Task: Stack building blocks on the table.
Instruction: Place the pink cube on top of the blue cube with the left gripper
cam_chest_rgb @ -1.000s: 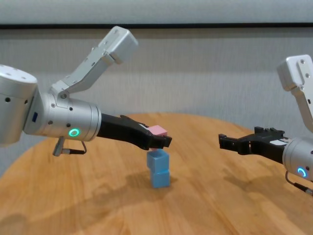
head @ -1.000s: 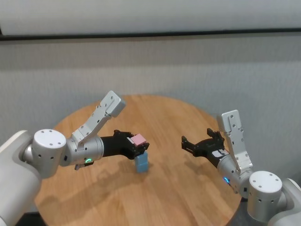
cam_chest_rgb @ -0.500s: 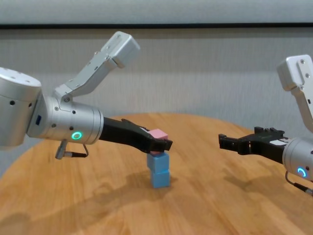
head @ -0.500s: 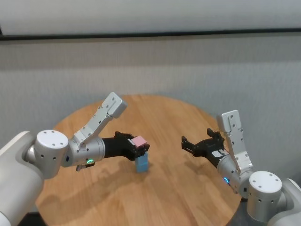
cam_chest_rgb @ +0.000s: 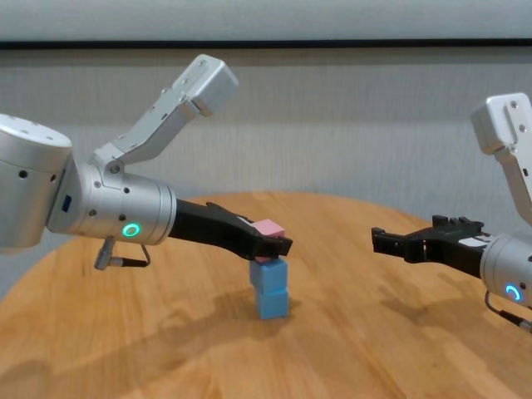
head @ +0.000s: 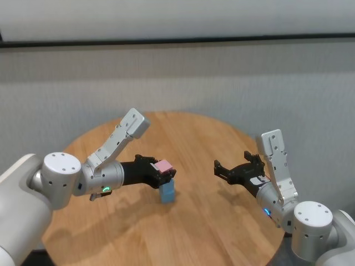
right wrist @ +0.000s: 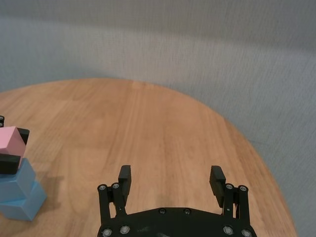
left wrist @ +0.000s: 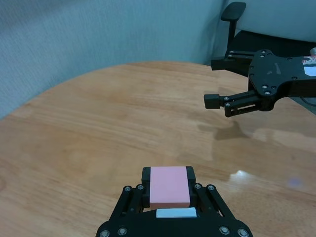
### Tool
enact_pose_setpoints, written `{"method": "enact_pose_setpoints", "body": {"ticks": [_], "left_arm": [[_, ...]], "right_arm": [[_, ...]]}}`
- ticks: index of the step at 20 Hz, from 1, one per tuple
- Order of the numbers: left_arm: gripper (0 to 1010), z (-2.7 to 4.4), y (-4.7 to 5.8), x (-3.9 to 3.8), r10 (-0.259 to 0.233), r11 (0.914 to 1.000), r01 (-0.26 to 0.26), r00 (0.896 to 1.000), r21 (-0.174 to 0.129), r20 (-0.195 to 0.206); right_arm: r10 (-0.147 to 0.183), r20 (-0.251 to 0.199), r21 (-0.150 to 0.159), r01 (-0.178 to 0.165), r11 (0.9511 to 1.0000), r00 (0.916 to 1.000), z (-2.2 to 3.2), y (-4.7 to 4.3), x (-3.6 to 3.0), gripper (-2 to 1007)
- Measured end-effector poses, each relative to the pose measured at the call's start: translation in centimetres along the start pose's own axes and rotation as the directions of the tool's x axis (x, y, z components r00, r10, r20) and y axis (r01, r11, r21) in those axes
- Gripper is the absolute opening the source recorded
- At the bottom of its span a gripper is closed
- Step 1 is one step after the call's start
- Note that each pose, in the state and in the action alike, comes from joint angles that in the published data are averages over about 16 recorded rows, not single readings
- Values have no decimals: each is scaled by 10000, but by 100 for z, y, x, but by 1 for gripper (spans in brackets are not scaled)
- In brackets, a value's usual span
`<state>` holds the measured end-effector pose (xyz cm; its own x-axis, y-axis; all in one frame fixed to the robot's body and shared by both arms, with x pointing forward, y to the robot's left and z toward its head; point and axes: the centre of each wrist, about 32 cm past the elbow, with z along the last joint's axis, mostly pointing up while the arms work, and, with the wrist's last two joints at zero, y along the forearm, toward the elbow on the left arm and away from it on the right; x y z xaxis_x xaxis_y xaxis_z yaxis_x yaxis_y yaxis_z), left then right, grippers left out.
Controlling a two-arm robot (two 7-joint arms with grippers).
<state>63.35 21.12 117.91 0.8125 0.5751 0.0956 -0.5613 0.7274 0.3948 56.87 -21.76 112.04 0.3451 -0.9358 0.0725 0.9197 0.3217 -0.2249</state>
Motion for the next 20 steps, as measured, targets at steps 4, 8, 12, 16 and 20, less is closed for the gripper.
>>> {"method": "enact_pose_setpoints", "body": {"ticks": [4,8,12,16,20], "left_arm": [[396,-1,-4,1,-7,10000,7,10000,25,-6],[396,-2,-5,2,-19,10000,19,10000,50,-15],[399,-2,-7,4,-35,10000,35,10000,78,-33],[431,3,-6,5,-46,9999,46,10000,91,-52],[502,18,4,11,-69,10000,69,9999,41,-100]], "right_arm": [[0,0,0,0,10000,10000,0,0,0,1005],[0,0,0,0,10000,10000,0,0,0,1005],[0,0,0,0,10000,10000,0,0,0,1005],[0,0,0,0,10000,10000,0,0,0,1005],[0,0,0,0,10000,10000,0,0,0,1005]]}}
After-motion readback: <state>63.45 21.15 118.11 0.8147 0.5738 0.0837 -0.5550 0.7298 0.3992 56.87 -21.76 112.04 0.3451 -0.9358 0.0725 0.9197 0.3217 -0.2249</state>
